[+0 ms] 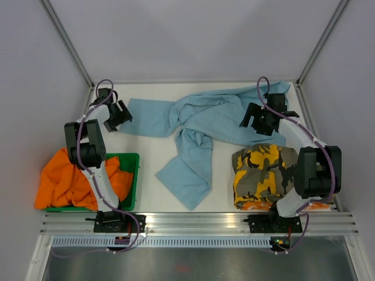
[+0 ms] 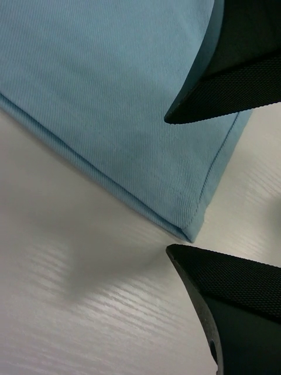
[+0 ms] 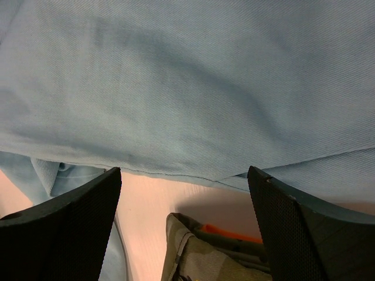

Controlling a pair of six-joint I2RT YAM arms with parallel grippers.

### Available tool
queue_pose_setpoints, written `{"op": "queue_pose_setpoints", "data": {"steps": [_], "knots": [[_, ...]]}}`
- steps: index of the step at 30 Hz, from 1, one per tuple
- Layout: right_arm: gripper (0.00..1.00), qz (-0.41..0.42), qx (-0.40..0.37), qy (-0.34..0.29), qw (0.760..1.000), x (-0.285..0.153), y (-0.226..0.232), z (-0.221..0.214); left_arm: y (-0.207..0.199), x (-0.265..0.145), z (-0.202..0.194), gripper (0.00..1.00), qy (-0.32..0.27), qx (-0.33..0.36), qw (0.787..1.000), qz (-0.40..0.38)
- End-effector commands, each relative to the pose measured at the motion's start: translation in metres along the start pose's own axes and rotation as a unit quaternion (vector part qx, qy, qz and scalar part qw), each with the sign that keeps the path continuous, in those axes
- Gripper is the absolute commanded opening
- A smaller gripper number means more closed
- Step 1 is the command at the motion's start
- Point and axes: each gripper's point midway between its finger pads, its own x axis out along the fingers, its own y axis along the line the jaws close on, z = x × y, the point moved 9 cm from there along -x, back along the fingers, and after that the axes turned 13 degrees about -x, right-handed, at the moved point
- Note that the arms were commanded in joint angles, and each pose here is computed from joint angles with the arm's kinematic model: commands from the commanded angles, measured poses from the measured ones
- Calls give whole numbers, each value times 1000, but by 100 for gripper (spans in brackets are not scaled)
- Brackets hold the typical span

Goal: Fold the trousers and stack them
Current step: Flatten the trousers out

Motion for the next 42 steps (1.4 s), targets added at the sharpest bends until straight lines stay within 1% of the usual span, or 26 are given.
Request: {"op": "queue_pose_setpoints", "data": {"steps": [1,2,6,8,9,10,11,12,14,15,16,19,22,23,24,25,26,27,28,31,33,35,36,38,39,42], "knots": [[95,-4,4,-22,1000,0,1,10,-11,13,-1,85,23,-7,999,-21],[95,-4,5,-21,1000,1,2,11,-12,14,0,84,26,-7,999,-20],[95,-6,7,-24,1000,0,1,12,-6,21,-6,70,36,-5,999,-8],[95,-7,7,-24,1000,1,2,13,-3,21,-7,68,34,-1,999,6],[95,-7,7,-24,1000,1,2,13,-1,22,-7,61,34,0,999,8],[95,-7,7,-24,1000,1,2,14,-2,22,-7,58,33,3,999,8],[95,-6,7,-27,1000,0,2,15,-2,22,-7,52,34,3,999,4],[95,-6,8,-27,1000,0,2,16,-3,23,-8,40,36,5,999,-1],[95,-3,8,-28,1000,1,3,17,-4,27,-9,29,44,4,999,-7],[95,-2,7,-28,1000,1,3,18,-4,28,-8,12,45,4,999,-10],[95,-1,7,-31,999,0,4,20,-6,29,-8,3,43,4,999,-12],[95,-4,4,-38,999,0,4,24,-10,24,2,2,21,7,1000,-22],[95,-9,10,-47,999,3,4,34,-17,-1,29,2,-29,6,999,-24],[95,-9,14,-42,999,7,4,35,-25,-22,47,2,-59,6,997,-42],[95,-8,16,-44,999,8,4,39,-25,-33,57,2,-84,8,996,-38],[95,-7,22,-50,998,8,6,44,-24,-50,78,2,-120,-2,992,-41],[95,-5,27,-55,998,8,7,47,-20,-77,103,2,-162,-14,986,-46],[95,-4,26,-61,998,7,7,49,-21,-83,104,2,-168,-15,984,-50],[95,-5,29,-66,997,7,8,50,-12,-100,127,2,-199,-33,978,-48],[96,-25,19,-83,996,10,3,58,8,-131,164,2,-250,-66,964,-51],[97,-46,8,-91,995,9,2,71,13,-139,176,2,-266,-61,961,-49],[98,-82,-3,-84,993,18,-6,76,11,-146,181,2,-278,-51,958,-53],[98,-86,-7,-96,992,16,-7,88,10,-147,182,2,-283,-51,956,-56],[98,-115,-11,-93,989,28,-14,93,11,-146,183,2,-288,-52,955,-51],[98,-119,-10,-103,987,28,-15,104,13,-144,184,2,-291,-55,954,-44],[98,-128,3,-100,987,46,-25,113,15,-137,184,2,-287,-53,956,-36]]}}
